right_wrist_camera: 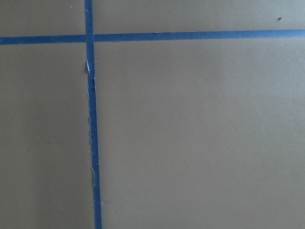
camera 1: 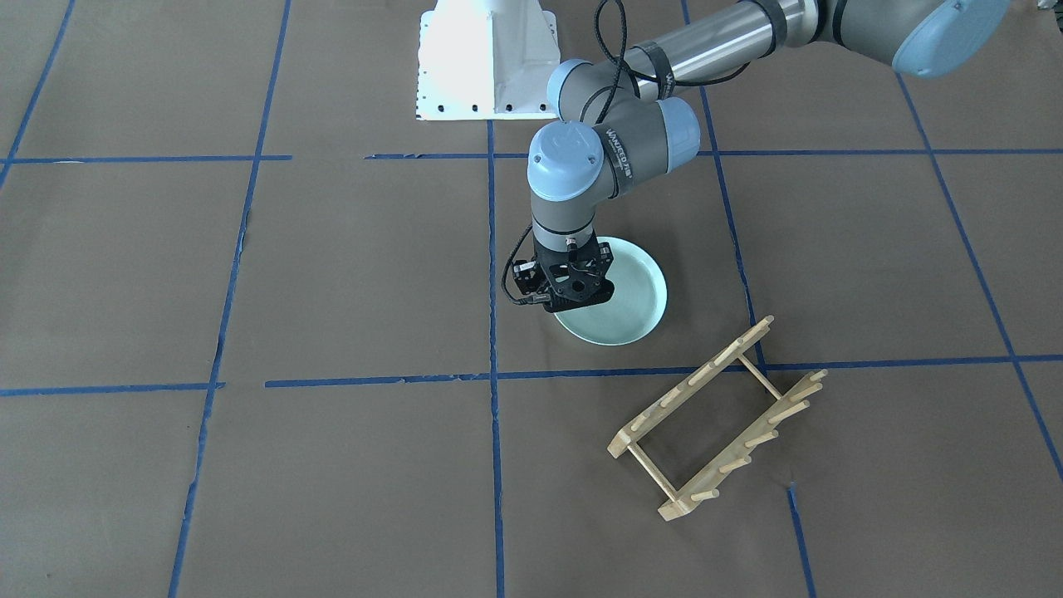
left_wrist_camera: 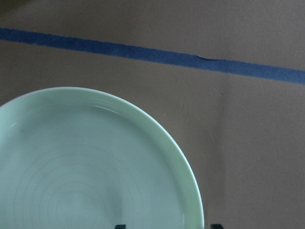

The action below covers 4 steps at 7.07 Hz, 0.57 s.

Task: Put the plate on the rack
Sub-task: 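Close the left gripper on the plate rim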

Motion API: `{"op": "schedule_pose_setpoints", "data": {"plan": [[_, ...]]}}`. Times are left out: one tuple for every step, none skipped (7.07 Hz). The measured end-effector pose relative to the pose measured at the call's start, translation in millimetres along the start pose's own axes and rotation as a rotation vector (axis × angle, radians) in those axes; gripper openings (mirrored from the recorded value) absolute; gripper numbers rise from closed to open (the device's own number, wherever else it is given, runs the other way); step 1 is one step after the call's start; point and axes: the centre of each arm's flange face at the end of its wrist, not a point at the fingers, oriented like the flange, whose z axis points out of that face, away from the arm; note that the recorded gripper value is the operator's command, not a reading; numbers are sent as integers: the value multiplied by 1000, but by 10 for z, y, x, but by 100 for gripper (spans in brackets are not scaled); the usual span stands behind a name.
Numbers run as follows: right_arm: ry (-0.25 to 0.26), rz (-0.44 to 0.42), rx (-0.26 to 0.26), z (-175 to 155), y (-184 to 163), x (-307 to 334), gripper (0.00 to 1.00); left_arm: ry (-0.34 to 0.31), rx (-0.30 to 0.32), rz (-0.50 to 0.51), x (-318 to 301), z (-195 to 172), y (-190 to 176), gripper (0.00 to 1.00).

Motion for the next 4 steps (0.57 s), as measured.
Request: {"op": "schedule_pose_setpoints", "data": {"plan": [[0,0,0,0,0,0,100,6,10,2,1,19,-21,47],[0,0,0,0,0,0,100,11,15,4,2,31,-33,0],[0,0,0,0,0,0,100,13,18,3,2,34,-40,0],[0,0,0,0,0,0,100,14,19,1,4,32,-43,0]]}}
